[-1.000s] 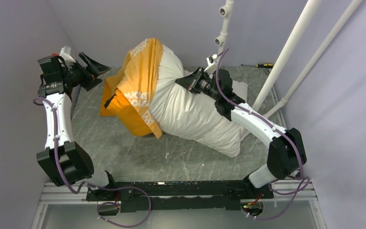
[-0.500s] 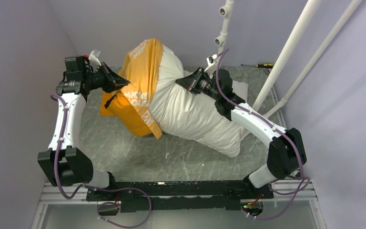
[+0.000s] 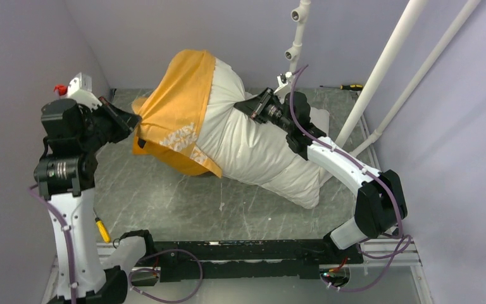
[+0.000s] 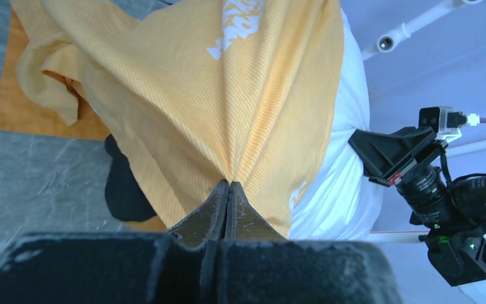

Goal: Put the pillow into the pillowcase
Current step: Stuff the pillow into the pillowcase.

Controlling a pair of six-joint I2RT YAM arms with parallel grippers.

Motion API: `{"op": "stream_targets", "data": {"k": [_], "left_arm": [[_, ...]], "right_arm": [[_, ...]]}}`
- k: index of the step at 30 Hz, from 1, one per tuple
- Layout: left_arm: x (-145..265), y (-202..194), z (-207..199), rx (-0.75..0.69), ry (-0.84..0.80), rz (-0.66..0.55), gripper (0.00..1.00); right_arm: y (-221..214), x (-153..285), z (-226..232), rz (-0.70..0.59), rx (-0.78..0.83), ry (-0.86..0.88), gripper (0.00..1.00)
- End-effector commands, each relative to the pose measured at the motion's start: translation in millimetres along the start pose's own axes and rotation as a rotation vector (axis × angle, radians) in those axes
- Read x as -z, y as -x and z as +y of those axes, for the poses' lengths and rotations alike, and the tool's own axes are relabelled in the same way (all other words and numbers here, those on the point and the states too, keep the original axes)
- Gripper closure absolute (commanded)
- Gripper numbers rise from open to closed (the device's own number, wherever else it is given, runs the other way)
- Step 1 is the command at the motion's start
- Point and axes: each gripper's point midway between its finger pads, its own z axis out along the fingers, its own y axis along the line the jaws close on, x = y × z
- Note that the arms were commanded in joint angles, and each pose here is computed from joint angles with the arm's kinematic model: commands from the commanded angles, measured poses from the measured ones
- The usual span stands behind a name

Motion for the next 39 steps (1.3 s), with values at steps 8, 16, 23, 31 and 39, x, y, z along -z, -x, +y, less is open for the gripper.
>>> {"op": "stream_targets", "data": {"k": [8,16,23,31,39], "left_arm": [[40,-68,22,0.060,0.071,0.115,1.00],[73,-107,47,0.059,0.176,0.148,1.00],[72,-107,52,0.018,0.198,0.171,0.63],[37,-22,4,-0.073,0.054,0.068,0.26],[-68,16,-22,-0.188,-0.113,0.194,0.26]], "right_arm": [[74,9,56,-0.234,0.006,0.161,1.00],[74,3,56,-0.229,-0.017,0.175,1.00],[70,1,53,-0.211,-0.014,0.170,1.00],[58,3,42,-0.182,-0.026,0.160,1.00],[40,-1,35,-0.123,-0.043,0.170,1.00]]}}
